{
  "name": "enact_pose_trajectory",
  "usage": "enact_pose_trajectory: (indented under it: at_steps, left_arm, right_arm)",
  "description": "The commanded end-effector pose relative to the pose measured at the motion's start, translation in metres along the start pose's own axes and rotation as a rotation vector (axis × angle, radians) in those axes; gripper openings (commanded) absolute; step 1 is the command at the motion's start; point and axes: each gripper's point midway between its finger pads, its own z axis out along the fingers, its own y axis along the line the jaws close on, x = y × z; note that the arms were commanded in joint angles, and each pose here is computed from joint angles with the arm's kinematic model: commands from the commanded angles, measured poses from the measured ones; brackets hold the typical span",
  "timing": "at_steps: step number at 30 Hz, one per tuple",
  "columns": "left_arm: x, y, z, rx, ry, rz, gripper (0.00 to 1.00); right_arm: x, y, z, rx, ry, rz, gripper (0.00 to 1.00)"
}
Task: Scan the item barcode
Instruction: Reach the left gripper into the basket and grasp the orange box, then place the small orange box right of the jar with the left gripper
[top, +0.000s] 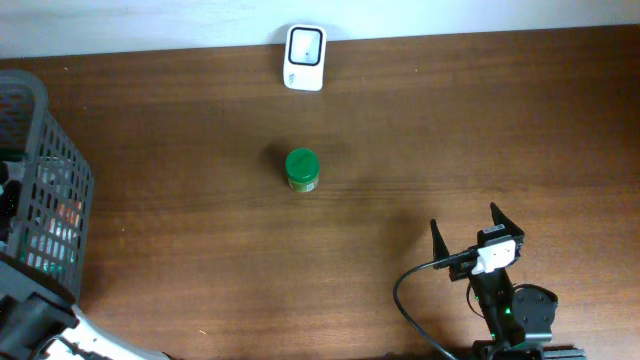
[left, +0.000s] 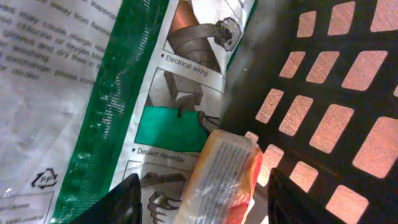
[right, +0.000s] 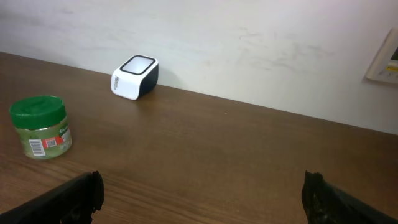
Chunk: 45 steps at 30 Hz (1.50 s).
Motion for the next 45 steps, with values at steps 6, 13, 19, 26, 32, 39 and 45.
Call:
enact_pose_trajectory:
  at_steps: [6,13,19,26,32,39,45]
  left_arm:
    - [0.015,-0.003,0.026,0.040,0.034,0.001,0.20]
    - [-0.020,-0.013,-0.024,0.017,-0.049,-0.055,0.00]
    - [-0.053,-0.035,-0.100,-0.002,-0.178,-0.098,0.00]
    - [-0.072,-0.089,-0.218,-0.010,-0.439,-0.089,0.00]
    - [-0.055,-0.169,-0.254,0.053,-0.517,0.054,0.00]
    - [-0.017,-0.305,-0.209,0.200,-0.371,0.339,0.00]
    - [0.053,-0.390,-0.127,0.116,-0.132,0.575,0.00]
  right_arm:
    - [0.002,0.003,0.000,-0.015,0.000,0.004,0.98]
    - [0.002,0.003,0.000,-0.015,0.000,0.004,0.98]
    - [0.002,0.003,0.000,-0.015,0.000,0.004,0.98]
    - [0.002,0.003,0.000,-0.015,0.000,0.004,0.98]
    - [0.002,0.003,0.000,-0.015,0.000,0.004,0.98]
    - [0.002,0.003,0.000,-0.015,0.000,0.004,0.98]
    - [0.002,0.003,0.000,-0.015,0.000,0.004,0.98]
